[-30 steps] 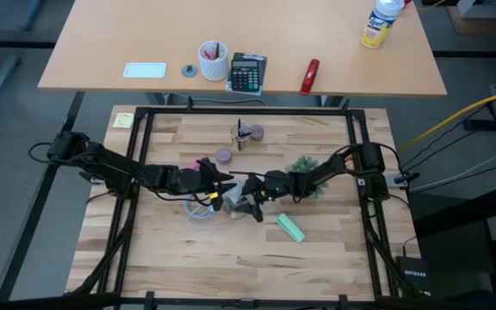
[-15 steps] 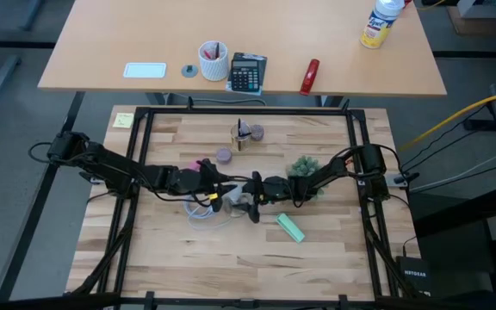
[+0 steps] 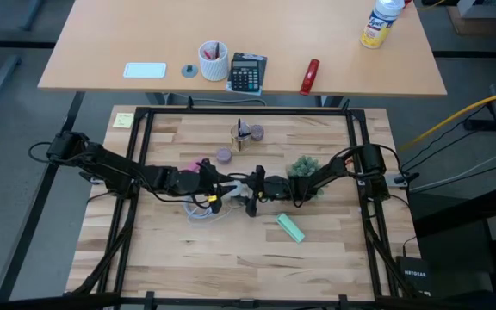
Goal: Screw lightbulb
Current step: Insert the lightbulb into the lamp
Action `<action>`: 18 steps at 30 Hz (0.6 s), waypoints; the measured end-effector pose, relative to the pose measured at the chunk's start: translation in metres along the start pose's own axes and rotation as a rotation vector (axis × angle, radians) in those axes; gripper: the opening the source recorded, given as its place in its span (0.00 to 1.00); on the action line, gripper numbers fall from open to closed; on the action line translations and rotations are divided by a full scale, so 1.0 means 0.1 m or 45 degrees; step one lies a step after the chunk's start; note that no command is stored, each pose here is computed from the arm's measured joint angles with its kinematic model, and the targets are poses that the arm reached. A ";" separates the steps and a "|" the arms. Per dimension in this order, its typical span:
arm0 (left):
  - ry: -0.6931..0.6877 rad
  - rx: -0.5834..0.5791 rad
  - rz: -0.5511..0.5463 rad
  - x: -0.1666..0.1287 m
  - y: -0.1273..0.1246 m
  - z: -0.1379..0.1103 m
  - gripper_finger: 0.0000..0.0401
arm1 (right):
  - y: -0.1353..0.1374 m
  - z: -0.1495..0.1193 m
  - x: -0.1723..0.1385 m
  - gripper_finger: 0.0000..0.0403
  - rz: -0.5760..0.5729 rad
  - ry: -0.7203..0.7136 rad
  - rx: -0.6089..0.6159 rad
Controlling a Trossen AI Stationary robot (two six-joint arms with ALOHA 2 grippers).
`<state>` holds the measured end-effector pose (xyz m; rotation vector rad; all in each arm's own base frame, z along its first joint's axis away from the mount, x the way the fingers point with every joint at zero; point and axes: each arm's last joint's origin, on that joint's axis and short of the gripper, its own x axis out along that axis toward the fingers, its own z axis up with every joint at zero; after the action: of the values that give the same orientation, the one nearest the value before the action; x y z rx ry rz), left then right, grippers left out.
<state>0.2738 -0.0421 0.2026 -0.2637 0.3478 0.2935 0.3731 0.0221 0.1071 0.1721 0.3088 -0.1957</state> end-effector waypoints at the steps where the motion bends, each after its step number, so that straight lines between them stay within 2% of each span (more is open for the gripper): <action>1: 0.002 0.000 -0.001 0.00 0.00 0.00 0.32 | 0.00 0.00 0.00 0.72 -0.004 -0.007 0.000; 6: -0.003 0.008 0.021 0.01 0.02 0.00 0.32 | 0.01 0.04 0.01 0.72 0.008 -0.024 -0.023; 13: -0.006 0.004 0.037 0.02 0.04 0.01 0.32 | 0.03 0.06 0.01 0.72 0.099 -0.019 -0.023; 18: -0.008 0.004 0.041 0.02 0.04 0.01 0.32 | 0.06 0.17 -0.05 0.72 0.148 -0.018 -0.061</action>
<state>0.2741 -0.0376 0.2020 -0.2542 0.3462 0.3258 0.3749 0.0255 0.1256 0.1411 0.2884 -0.0748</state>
